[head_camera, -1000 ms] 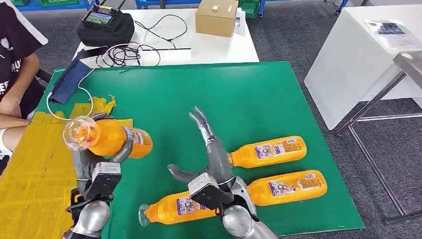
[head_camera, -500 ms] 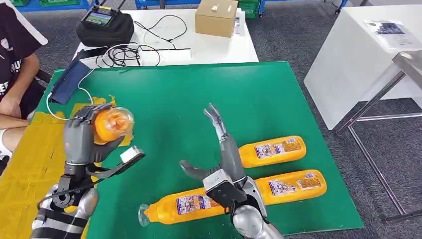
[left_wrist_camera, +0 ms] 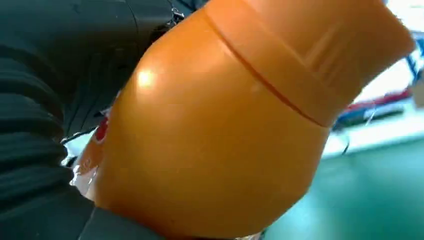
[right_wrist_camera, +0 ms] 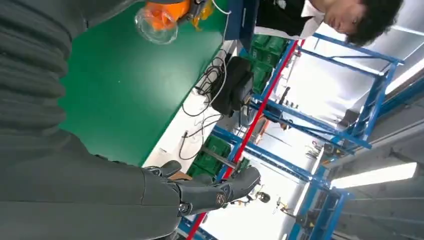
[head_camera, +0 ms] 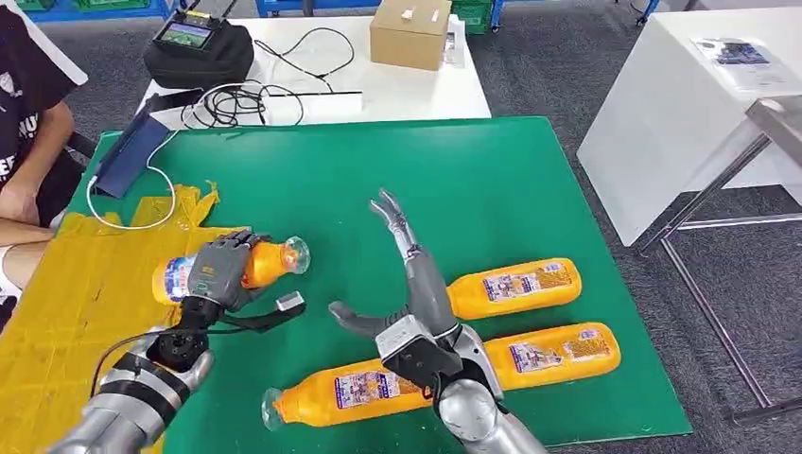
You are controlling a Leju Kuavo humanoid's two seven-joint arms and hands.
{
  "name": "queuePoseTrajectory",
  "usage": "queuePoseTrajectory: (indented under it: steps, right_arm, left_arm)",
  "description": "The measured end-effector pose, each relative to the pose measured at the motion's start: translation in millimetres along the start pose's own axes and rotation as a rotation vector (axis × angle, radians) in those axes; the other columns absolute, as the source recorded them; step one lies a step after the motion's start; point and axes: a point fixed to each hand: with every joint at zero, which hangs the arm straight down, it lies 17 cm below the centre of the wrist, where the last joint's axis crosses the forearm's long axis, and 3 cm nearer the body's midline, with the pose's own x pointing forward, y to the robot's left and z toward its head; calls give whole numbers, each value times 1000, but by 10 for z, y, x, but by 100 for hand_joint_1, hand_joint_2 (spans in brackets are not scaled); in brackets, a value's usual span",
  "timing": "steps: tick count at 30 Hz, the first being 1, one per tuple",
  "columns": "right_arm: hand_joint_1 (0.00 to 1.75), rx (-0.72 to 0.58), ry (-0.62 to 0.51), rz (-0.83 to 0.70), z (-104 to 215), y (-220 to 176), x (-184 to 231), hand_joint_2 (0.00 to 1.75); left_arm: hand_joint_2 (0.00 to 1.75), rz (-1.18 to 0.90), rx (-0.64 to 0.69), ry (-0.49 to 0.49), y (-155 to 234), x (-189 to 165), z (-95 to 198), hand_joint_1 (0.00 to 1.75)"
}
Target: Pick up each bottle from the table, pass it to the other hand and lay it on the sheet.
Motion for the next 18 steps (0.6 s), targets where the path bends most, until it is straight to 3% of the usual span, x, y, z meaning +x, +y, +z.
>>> queuePoseTrajectory:
  steps: [5,10,18]
  right_arm:
    - [0,10,4,2,12,37,-18,175]
    - [0,30,11,1,32,100,-41,175]
    - [0,50,27,5,44,155,-99,175]
  left_arm:
    - [175,-32,-75,20,-195,-141,-14,175]
    - [175,-65,-135,116,-362,-433,27,175]
    - [175,-92,-212,140,-595,-563,152,175]
